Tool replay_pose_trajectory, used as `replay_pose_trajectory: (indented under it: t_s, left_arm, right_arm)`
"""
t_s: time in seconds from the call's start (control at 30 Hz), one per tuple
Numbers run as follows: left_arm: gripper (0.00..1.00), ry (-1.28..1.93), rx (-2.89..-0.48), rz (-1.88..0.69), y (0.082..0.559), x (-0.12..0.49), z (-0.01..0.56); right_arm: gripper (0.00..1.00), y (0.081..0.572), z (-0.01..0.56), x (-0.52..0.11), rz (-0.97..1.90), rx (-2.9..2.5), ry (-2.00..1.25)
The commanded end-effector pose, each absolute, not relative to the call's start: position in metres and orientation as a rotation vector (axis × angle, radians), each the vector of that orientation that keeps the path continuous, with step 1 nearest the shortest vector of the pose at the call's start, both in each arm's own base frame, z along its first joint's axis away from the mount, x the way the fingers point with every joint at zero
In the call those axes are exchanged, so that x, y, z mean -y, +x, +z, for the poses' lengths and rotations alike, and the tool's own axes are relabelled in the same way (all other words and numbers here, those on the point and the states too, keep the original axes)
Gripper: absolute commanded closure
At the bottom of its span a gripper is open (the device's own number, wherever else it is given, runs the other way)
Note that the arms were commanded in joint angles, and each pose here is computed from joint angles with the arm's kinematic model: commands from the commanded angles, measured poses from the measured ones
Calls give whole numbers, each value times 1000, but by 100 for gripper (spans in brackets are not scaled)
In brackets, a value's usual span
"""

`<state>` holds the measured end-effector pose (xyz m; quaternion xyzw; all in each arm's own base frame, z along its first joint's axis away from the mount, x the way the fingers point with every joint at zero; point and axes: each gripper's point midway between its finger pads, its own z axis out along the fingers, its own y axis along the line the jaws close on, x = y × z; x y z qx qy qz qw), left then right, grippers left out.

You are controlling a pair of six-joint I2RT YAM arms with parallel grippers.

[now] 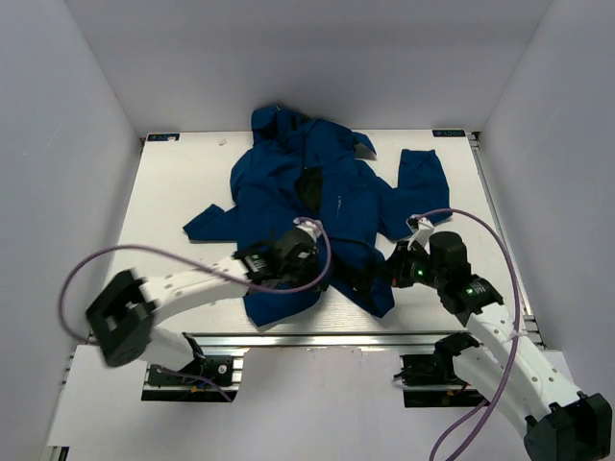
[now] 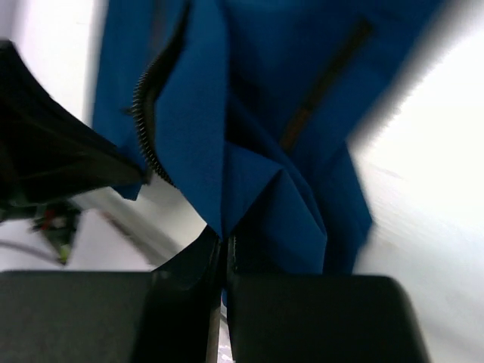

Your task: Zip up the jacket

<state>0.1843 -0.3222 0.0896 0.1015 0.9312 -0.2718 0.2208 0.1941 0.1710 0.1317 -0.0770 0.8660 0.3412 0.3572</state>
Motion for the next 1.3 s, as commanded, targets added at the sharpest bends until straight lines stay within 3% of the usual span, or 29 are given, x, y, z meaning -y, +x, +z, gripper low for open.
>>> replay_pose_trajectory:
  t_s: [0.0,0.4,0.7,1.27]
  left_arm:
    - [100,274,-2309,-935,189,322,157]
    - [100,389,-1923,-1256,164,323,228]
    - [100,347,-1740,-1337,166,320,257]
    - [100,309,-1691,-1363,170,323,260]
  right_arm:
    - [100,191,176,-202,1115,-2025,-357]
    - [100,149,223,-237,1527,-1775,-701]
    - [100,154,229,-246,1599,-1746,-706]
    - [100,159,245,-266,1613,-1660,-723]
